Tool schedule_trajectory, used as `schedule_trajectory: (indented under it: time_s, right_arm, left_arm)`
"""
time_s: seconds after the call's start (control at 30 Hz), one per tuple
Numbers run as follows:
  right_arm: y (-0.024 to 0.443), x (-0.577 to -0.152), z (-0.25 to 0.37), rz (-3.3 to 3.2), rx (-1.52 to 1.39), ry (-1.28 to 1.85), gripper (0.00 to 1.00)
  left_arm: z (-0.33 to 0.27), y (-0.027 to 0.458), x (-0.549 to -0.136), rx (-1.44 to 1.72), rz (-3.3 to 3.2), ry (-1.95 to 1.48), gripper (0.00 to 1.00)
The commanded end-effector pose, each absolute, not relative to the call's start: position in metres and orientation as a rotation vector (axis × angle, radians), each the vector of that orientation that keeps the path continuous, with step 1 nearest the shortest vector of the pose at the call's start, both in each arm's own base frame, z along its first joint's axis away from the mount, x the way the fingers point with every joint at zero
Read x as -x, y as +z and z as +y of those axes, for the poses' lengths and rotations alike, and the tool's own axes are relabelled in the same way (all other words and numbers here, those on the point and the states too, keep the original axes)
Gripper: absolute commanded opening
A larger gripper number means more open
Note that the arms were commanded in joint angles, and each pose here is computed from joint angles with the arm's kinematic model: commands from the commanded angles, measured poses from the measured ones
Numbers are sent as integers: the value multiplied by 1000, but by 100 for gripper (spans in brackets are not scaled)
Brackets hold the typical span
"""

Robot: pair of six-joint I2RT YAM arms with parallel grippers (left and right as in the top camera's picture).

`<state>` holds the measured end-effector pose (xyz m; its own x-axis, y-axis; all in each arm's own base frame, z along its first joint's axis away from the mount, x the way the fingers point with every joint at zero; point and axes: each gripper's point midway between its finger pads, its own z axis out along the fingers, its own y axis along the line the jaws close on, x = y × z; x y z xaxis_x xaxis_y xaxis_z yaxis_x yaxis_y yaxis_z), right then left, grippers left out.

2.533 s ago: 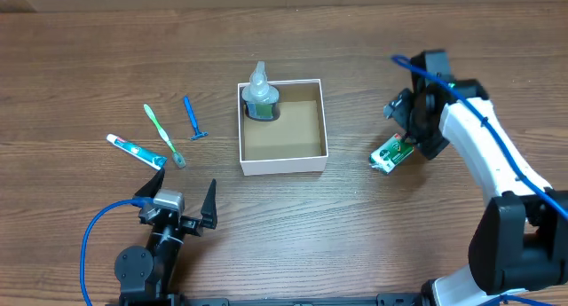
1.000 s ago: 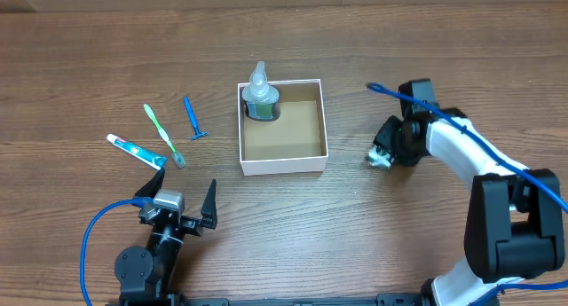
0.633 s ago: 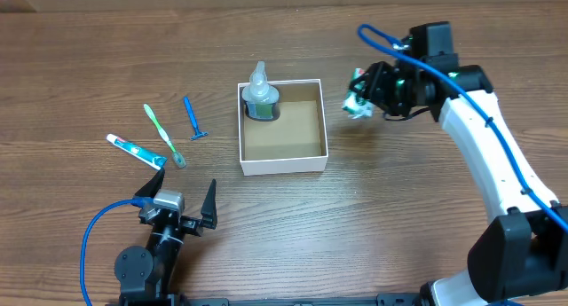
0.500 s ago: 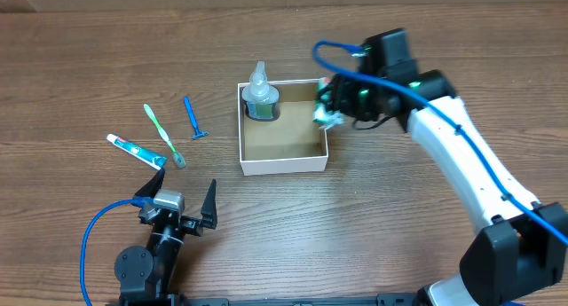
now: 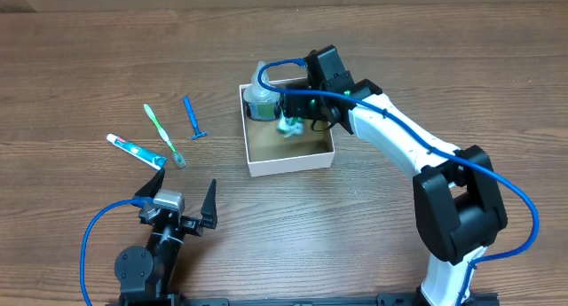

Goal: Pack container
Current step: 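Carry the green soap box into the box and release it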

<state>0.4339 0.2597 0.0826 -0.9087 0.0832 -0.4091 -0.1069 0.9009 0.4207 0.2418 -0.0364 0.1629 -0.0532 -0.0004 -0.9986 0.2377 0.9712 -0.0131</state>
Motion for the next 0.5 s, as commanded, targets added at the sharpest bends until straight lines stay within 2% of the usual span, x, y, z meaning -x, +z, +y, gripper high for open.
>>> schedule_trajectory:
  time_s: [0.0, 0.13, 0.3, 0.43, 0.47]
  right_arm:
    - [86, -446, 263, 2602, 33, 617, 65]
    - [95, -449, 264, 2586, 36, 625, 66]
    - [164, -454, 250, 2551, -3, 550, 70]
    - [216, -448, 204, 2555, -102, 381, 75]
    - [230, -446, 173, 2557, -180, 280, 78]
  left_arm:
    - [-35, 163, -242, -178, 1611, -196, 100]
    - [-35, 163, -242, -178, 1611, -196, 100]
    - [-35, 163, -242, -178, 1611, -196, 100]
    - [-35, 163, -242, -178, 1611, -196, 100]
    - [-35, 163, -242, -178, 1611, -196, 100]
